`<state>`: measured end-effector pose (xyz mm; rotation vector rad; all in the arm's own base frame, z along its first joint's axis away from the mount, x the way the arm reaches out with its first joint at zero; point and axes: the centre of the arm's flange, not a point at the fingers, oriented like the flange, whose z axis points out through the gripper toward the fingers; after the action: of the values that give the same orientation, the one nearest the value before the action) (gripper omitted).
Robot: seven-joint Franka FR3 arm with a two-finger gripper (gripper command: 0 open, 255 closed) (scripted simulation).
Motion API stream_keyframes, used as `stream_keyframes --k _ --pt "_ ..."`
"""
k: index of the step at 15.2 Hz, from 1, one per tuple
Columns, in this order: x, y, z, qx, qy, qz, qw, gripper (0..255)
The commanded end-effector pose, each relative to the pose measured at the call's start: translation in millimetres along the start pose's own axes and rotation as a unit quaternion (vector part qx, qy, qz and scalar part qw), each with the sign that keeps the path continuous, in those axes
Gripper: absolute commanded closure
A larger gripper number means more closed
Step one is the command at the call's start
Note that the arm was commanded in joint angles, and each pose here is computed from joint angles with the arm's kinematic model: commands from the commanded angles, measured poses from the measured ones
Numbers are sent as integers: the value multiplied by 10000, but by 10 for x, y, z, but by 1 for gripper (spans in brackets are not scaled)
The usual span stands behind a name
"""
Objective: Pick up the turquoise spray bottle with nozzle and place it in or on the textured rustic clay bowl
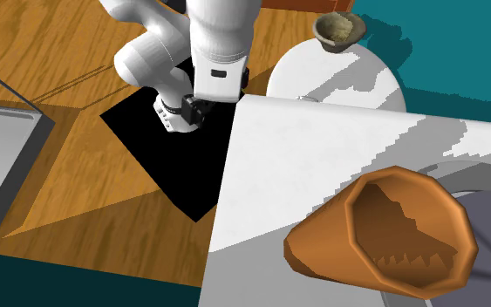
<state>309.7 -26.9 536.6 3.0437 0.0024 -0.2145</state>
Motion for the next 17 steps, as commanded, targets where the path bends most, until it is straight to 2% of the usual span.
stream_keyframes --k 1,5,9,13,17 --pt "0 0 0 0 0 0 10000 0" --pt "-7 -449 222 100 116 525 9985 0" --pt "39 -900 435 201 233 1049 9940 0" --pt "137 -1347 638 300 348 1570 9865 0" --pt "286 -1786 828 399 462 2086 9761 0"
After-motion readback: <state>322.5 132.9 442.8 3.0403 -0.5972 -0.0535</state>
